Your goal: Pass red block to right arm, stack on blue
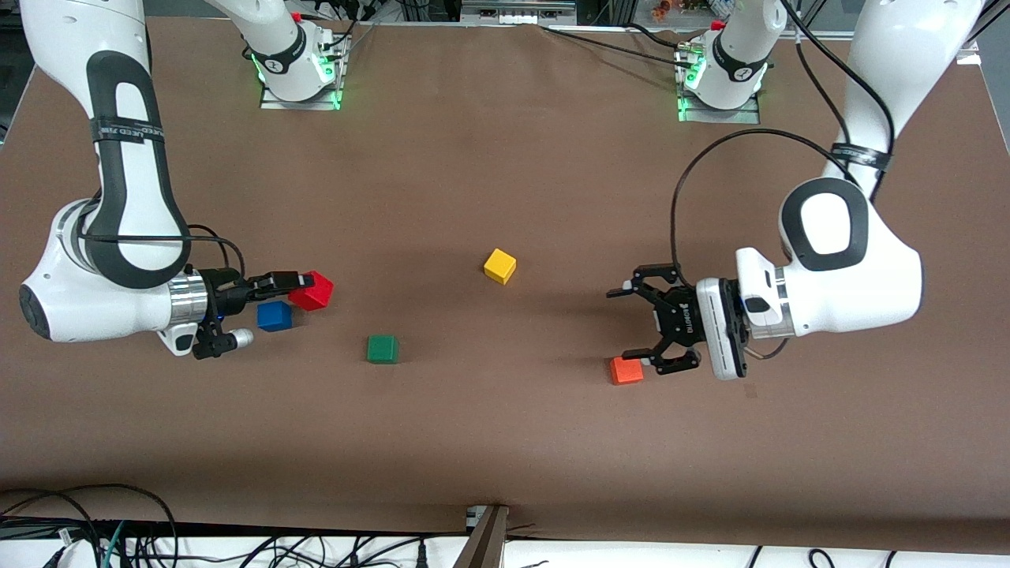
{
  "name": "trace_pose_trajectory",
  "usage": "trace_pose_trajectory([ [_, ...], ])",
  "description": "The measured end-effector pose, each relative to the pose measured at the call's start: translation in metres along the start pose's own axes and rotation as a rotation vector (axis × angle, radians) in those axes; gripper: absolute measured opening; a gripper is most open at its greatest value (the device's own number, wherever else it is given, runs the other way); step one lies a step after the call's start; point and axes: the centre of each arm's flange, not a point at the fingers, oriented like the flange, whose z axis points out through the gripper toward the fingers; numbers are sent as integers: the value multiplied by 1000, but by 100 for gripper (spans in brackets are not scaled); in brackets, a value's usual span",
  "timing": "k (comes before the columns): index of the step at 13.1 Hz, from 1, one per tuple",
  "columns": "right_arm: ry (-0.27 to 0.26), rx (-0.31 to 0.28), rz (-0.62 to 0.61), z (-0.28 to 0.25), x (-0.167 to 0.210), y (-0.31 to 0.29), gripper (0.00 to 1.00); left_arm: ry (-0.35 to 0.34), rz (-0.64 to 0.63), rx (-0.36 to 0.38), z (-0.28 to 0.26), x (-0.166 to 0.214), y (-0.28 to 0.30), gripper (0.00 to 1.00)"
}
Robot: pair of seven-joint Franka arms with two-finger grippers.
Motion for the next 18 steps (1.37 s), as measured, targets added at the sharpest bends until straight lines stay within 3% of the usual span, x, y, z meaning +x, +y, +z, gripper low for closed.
trace_pose_trajectory([
  [4, -65, -177, -23, -5, -8, 26, 56, -279, -96, 10, -37, -14, 2, 100],
  [8, -122, -301, -58, -6, -12, 59, 56, -427, -303, 65, -68, -8, 15, 100],
  [13, -145, -354, -64, 10, -5, 74, 56, -630, -422, 272, -97, -13, 13, 100],
  [15, -137, -361, -65, 13, -1, 77, 56, -728, -543, 409, -104, -15, 21, 100],
  [18, -135, -367, -66, 21, 3, 81, 56, -786, -677, 645, -128, -1, 46, 100],
])
